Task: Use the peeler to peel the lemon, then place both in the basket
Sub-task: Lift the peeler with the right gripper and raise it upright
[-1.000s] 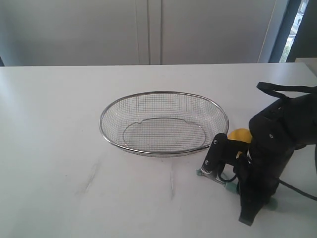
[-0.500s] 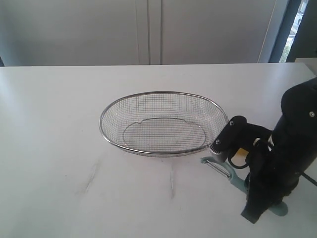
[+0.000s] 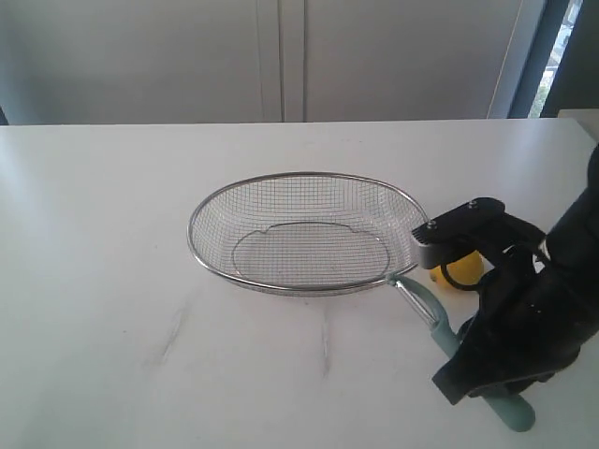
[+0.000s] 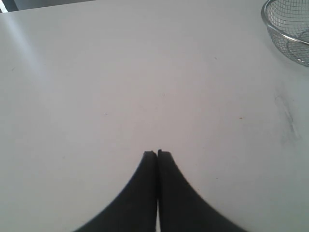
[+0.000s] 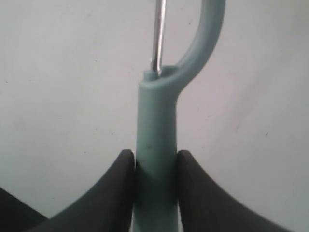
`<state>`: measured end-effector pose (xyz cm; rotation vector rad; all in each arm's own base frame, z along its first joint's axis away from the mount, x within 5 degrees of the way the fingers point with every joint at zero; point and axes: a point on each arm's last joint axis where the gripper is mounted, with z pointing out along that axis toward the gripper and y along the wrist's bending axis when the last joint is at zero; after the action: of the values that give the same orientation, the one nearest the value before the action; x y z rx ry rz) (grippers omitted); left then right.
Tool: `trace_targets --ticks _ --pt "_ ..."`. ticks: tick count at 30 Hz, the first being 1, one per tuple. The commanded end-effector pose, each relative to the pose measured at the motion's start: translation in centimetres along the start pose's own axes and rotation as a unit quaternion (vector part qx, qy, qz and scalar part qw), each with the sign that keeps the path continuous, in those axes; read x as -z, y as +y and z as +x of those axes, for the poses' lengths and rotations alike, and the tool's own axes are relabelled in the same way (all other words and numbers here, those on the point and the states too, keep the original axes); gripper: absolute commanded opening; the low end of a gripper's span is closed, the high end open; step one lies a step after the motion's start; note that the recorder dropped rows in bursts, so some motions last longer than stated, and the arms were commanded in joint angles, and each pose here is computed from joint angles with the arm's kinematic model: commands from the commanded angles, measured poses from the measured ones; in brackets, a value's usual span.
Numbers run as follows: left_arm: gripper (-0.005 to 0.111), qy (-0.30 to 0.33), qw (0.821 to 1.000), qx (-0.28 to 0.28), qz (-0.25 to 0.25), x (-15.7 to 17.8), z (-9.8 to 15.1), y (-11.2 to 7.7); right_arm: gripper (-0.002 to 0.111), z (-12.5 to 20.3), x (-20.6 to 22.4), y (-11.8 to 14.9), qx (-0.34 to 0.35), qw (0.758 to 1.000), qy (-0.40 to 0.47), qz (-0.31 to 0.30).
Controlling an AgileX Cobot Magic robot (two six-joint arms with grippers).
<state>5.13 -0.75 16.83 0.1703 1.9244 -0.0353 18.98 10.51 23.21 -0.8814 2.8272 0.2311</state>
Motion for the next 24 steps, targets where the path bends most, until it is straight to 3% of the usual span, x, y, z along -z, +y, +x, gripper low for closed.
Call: trace_targets --ticks 1,7,15,24 --pt "0.0 -0.001 1.0 0.005 0.005 0.0 0.2 -0.1 0.0 0.7 2.0 0.3 0.003 1.0 -0.03 0.004" --pt "0.0 -0.001 1.0 0.005 0.005 0.0 0.2 -0.1 0.0 2.5 4.2 0.1 0.032 0.998 -0.03 0.046" --pt "0.0 -0.001 1.0 0.005 0.005 0.0 0.2 -0.1 0.0 3.5 6.0 0.4 0.029 0.995 -0.076 0.055" --pt "0.0 -0.001 1.0 0.005 0.005 0.0 0.2 -0.1 0.0 4.8 8.7 1.0 0.025 0.982 -0.172 0.069"
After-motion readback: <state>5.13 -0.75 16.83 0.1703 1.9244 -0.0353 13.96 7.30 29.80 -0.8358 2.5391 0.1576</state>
